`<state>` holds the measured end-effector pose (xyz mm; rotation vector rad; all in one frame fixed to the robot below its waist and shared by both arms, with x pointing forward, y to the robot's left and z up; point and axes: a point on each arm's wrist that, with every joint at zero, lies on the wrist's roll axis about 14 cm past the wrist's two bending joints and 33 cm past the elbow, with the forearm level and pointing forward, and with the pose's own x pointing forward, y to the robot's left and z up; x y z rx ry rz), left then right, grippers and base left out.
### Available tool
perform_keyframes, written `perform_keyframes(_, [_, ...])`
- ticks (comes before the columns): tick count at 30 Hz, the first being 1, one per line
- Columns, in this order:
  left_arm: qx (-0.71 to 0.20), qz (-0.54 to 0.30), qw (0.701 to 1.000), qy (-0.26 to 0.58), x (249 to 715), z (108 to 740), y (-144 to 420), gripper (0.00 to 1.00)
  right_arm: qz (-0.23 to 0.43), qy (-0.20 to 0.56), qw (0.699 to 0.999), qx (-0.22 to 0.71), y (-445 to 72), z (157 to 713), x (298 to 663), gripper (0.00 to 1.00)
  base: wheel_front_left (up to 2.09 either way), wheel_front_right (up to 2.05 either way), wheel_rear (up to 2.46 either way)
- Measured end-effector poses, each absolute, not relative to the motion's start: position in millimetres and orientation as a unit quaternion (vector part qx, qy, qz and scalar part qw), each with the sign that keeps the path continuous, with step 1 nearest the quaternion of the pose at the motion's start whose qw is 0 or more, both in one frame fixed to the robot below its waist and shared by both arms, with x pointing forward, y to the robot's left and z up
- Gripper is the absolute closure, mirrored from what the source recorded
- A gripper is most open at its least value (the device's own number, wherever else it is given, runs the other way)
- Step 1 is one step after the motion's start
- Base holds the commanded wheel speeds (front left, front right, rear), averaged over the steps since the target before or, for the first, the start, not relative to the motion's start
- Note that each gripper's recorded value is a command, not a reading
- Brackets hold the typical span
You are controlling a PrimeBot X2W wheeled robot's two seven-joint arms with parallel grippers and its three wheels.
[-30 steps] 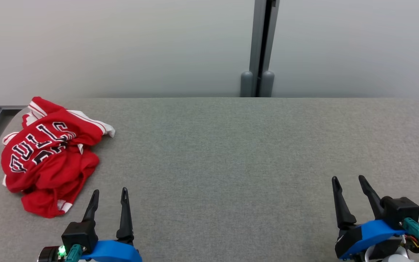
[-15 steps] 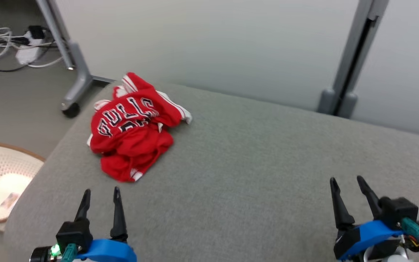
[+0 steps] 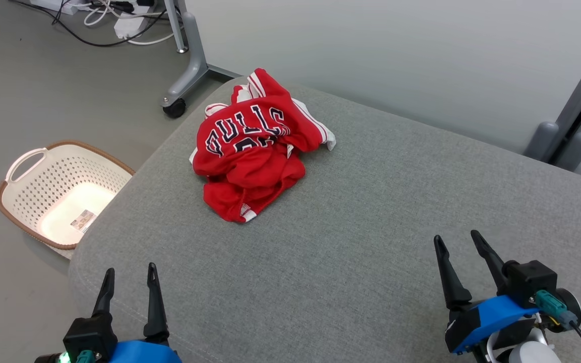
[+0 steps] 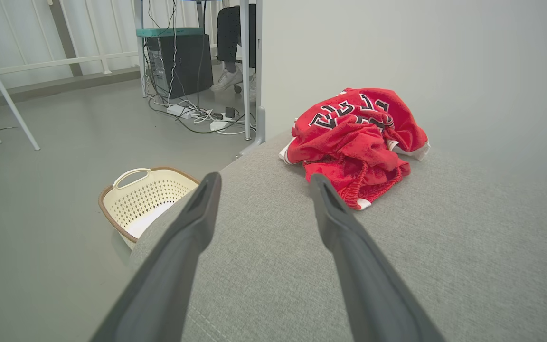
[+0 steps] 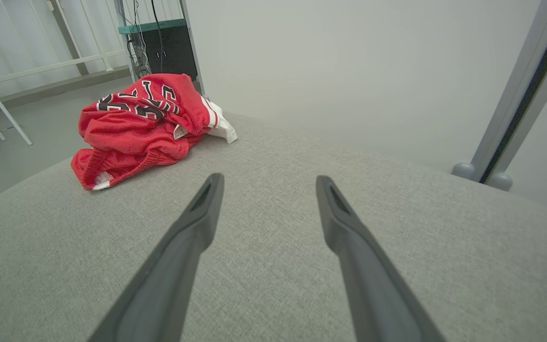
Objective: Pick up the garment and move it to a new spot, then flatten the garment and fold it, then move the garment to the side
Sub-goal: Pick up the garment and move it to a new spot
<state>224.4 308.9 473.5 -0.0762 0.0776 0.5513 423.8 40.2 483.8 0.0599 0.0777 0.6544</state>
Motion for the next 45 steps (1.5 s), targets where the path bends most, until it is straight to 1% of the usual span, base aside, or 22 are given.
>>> perform_keyframes(9, [-0.044,0.277,0.959,0.033,225.1,478.3,311.1,0.00,0.319,0.044,0.946,0.030,39.7,479.7,426.6,0.00,0.00,0.00,0.00])
perform_keyframes(11, [-0.058,0.282,0.958,0.015,229.4,490.4,316.8,0.00,0.313,0.045,0.948,0.031,35.5,478.9,427.9,0.00,0.00,0.00,0.00])
perform_keyframes(14, [-0.062,0.278,0.958,-0.022,244.9,524.7,332.2,0.00,0.302,0.045,0.952,0.034,28.2,477.1,432.4,0.00,0.00,0.00,0.00])
perform_keyframes(16, [-0.041,0.259,0.965,-0.007,259.0,536.0,340.2,0.00,0.295,0.047,0.954,0.035,23.5,473.5,435.9,0.00,0.00,0.00,0.00])
perform_keyframes(20, [-0.056,0.232,0.971,0.004,303.4,564.0,354.2,0.00,0.281,0.058,0.957,0.035,13.5,461.8,445.8,0.00,0.00,0.00,0.00])
perform_keyframes(25, [-0.074,0.207,0.972,0.087,356.7,552.6,368.7,0.00,0.257,0.071,0.963,0.041,-4.3,446.5,457.3,0.00,0.00,0.00,0.00])
perform_keyframes(27, [-0.087,0.196,0.971,0.108,379.2,547.1,371.0,0.00,0.247,0.077,0.965,0.040,-12.4,439.2,460.3,0.00,0.00,0.00,0.00])
perform_keyframes(30, [-0.087,0.186,0.966,0.155,410.1,524.4,372.4,0.00,0.227,0.080,0.970,0.040,-27.7,430.3,469.7,0.00,0.00,0.00,0.00])
perform_keyframes(35, [-0.092,0.176,0.954,0.226,448.3,477.1,369.6,0.00,0.199,0.073,0.977,0.035,-50.6,422.4,481.8,0.00,0.00,0.00,0.00])
perform_keyframes(38, [-0.109,0.169,0.938,0.284,459.7,439.3,361.3,0.00,0.179,0.075,0.980,0.032,-66.9,416.2,486.5,0.00,0.00,0.00,0.00])
perform_keyframes(40, [-0.127,0.166,0.918,0.336,457.8,411.3,352.4,0.00,0.166,0.073,0.983,0.031,-77.1,414.0,488.3,0.00,0.00,0.00,0.00])
perform_keyframes(44, [-0.144,0.178,0.888,0.400,451.2,379.9,346.9,0.00,0.147,0.077,0.986,0.030,-93.7,409.6,484.8,0.00,0.00,0.00,0.00])
perform_keyframes(45, [-0.145,0.179,0.883,0.409,449.2,376.0,346.4,0.32,0.142,0.074,0.987,0.029,-97.7,410.5,483.9,0.00,0.00,0.00,0.00])
